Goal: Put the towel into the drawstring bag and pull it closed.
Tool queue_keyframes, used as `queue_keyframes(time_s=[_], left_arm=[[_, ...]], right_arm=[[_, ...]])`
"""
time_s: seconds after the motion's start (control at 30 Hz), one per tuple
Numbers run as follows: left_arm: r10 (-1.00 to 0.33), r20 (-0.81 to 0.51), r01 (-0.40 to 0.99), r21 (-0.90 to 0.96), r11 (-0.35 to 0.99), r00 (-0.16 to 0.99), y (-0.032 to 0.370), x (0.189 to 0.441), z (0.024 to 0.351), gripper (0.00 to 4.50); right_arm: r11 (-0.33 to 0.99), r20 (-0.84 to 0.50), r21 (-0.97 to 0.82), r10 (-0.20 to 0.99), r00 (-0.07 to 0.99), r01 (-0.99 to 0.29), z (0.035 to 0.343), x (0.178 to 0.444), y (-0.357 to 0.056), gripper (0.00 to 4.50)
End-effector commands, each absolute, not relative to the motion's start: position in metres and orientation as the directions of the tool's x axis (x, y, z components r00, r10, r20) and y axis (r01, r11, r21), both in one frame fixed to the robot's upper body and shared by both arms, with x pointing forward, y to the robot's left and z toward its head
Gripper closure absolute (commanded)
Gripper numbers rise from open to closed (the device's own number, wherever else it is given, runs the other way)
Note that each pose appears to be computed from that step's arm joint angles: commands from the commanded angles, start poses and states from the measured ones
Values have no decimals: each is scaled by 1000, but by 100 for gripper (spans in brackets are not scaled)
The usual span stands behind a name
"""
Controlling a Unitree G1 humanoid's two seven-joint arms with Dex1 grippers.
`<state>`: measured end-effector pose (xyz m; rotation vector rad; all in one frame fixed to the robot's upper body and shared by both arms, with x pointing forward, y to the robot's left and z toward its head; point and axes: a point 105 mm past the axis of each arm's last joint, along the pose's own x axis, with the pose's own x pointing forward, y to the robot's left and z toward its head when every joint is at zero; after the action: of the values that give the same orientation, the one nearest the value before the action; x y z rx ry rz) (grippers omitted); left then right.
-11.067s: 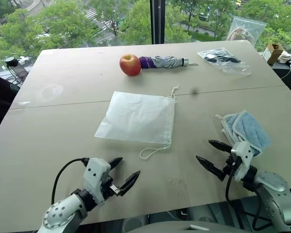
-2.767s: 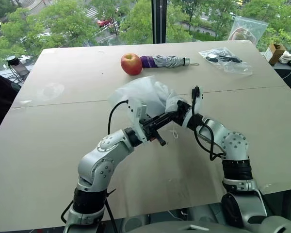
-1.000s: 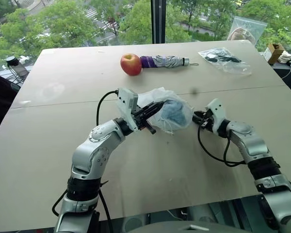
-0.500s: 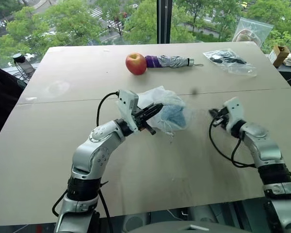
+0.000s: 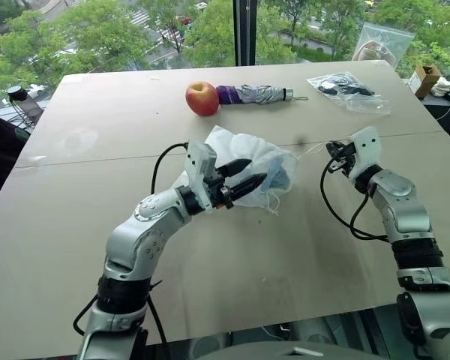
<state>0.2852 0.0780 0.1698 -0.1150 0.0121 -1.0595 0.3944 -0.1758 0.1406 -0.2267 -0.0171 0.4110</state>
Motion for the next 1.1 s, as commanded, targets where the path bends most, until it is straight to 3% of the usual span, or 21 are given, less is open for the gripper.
queue_keyframes(time_s=[0.03, 0.27, 0.43, 0.63, 0.77, 0.97, 1.1], left_arm=[[-926, -20, 922, -88, 377, 377, 62, 259, 162, 153], [-958, -117, 955, -112, 274, 261, 64, 241, 147, 153], [-960, -239, 959, -205, 198, 147, 85, 215, 128, 153], [-963, -192, 956, -191, 224, 187, 91, 217, 134, 153], [-942, -242, 946, -168, 277, 232, 90, 223, 119, 153], [-870, -352, 927, -16, 374, 345, 92, 252, 86, 153], [-835, -333, 898, 111, 426, 438, 96, 276, 85, 153]], right_arm=[[891, 29, -237, 406, 914, -388, 156, 391, -174, 450], [891, 32, -233, 408, 912, -390, 157, 392, -173, 450], [908, 34, -199, 383, 923, -369, 157, 395, -174, 450], [929, 35, -163, 342, 939, -332, 159, 399, -176, 450], [929, 38, -156, 344, 938, -335, 160, 400, -172, 450], [927, 44, -152, 352, 935, -342, 163, 398, -167, 450], [930, 48, -151, 347, 937, -336, 165, 397, -168, 450]])
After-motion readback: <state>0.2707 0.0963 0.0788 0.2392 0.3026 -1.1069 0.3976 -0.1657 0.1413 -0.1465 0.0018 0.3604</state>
